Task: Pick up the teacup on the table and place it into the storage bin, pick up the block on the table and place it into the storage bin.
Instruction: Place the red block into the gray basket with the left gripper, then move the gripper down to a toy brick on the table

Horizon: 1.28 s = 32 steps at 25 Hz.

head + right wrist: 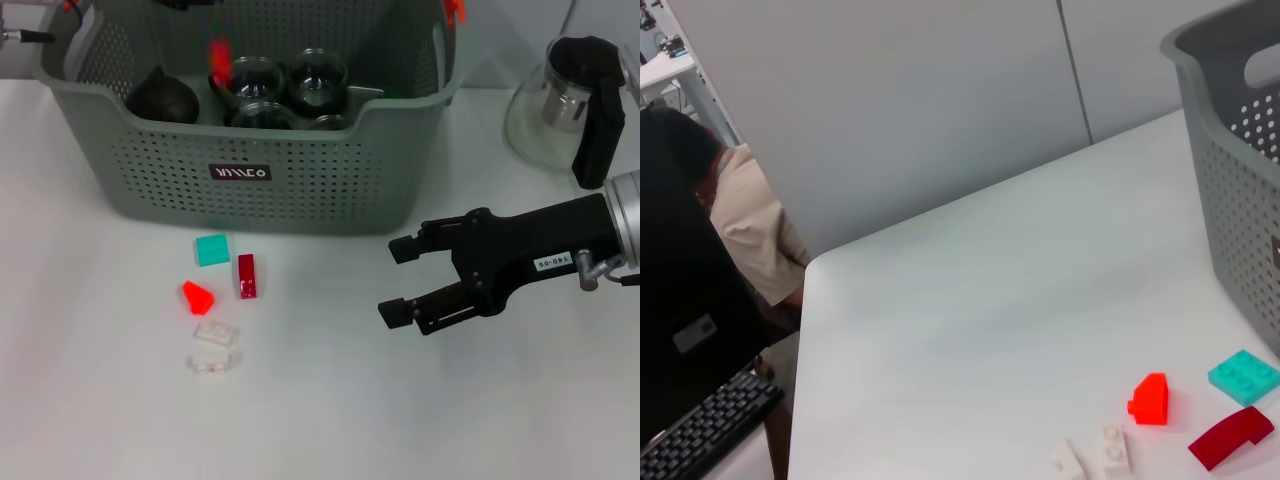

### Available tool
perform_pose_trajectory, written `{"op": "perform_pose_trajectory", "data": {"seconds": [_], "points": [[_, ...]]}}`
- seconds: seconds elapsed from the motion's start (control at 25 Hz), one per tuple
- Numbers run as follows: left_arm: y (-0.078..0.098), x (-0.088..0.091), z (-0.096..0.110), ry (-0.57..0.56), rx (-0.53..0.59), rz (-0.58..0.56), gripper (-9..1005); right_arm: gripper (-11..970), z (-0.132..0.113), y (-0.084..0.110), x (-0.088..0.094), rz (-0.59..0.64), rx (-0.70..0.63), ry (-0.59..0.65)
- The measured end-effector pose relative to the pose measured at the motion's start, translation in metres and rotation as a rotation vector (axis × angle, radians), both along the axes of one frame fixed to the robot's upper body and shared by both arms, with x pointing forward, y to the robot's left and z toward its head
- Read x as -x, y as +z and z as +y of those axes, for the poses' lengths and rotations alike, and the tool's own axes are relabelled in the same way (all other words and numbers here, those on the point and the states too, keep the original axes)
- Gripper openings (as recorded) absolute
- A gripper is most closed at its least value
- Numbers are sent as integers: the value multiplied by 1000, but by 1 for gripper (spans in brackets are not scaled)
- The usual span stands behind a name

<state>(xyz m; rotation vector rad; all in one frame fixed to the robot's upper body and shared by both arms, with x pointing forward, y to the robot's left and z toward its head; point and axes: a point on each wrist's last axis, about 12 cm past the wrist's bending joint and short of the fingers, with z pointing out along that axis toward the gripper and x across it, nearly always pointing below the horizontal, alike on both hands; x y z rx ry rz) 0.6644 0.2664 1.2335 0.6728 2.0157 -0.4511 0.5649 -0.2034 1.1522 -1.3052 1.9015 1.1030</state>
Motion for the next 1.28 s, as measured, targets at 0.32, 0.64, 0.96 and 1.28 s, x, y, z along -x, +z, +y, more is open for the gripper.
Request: {"op": "perform_pose_trajectory", "data": {"seconds": [0.32,0.64,0.96,1.28], "points": [[31,19,19,-41,-48,-39,413,946,-3,-3,1,6,-6,-13],[31,97,23,-400,-199,12,826,946,-8,-6,0,17,-19,-40],[-7,140,-3,-619,-374,167,949,946,-13,-8,-3,16,-28,-72],[-57,134,-33,-749,-471,306,942,946,-15,-17,-4,37,-29,-85]]}}
